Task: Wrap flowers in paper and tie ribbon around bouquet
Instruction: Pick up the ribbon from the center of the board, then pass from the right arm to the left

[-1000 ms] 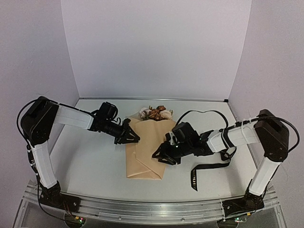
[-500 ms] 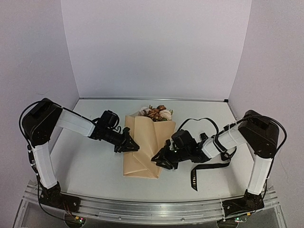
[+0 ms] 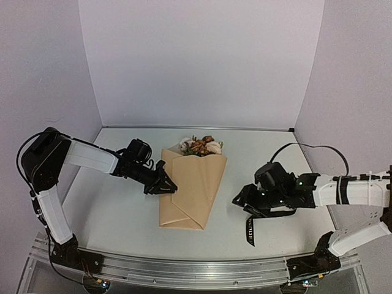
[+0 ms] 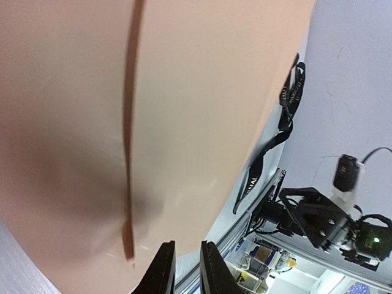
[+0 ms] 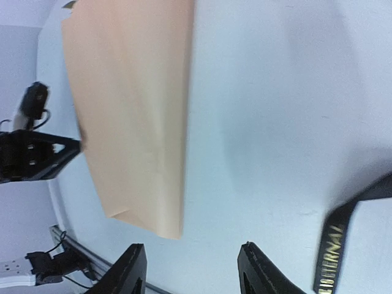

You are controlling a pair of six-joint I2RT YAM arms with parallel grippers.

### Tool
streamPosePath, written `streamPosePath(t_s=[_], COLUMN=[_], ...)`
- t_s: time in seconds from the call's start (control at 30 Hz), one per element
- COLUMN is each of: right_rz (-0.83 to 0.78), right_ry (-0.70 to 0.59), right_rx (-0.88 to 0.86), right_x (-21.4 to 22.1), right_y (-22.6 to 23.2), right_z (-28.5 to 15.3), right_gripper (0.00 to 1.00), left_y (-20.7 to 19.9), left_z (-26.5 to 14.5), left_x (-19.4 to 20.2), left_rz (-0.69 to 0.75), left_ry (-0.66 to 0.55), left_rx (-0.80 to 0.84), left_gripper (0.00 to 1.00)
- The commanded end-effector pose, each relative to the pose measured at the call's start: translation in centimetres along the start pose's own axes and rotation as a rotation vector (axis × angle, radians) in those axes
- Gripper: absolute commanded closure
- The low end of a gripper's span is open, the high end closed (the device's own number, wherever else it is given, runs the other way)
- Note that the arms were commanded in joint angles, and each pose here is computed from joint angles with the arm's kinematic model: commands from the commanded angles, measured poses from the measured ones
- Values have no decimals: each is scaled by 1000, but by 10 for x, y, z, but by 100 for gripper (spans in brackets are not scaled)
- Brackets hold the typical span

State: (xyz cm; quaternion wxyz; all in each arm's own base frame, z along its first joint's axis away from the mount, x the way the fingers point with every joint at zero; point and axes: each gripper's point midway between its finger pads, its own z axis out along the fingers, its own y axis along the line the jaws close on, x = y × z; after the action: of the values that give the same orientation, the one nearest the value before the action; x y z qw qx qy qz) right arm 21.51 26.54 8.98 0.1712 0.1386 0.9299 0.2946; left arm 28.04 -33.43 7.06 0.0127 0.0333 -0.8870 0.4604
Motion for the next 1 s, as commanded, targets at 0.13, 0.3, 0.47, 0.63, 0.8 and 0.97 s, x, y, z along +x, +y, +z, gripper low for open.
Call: streamPosePath(t_s=[0.13, 0.3, 0.47, 0.63, 0.8, 0.97], right_rz=[20, -8, -35, -75, -91, 22], right_ry=[-35, -33, 10, 17, 8, 70], right_rx=[308, 356, 342, 229, 78, -147], right_x=[15, 15, 19, 25, 36, 48], right_y=[-93, -102, -86, -33, 41, 108], right_z=[0, 15, 35, 30, 18, 32], right_gripper=[42, 41, 60, 99, 100, 100], left_y=[-59, -68, -75, -80, -88, -86], left_z=[-25, -28, -30, -31, -28, -26], left_x=[-8, -6, 1, 19, 49, 81], left_rz=[175, 202, 230, 280, 364, 428], left_ry=[-61, -64, -60, -54, -26, 5], left_rx=[97, 107, 112, 127, 159, 206], left_gripper=[82, 81, 80, 78, 69, 60])
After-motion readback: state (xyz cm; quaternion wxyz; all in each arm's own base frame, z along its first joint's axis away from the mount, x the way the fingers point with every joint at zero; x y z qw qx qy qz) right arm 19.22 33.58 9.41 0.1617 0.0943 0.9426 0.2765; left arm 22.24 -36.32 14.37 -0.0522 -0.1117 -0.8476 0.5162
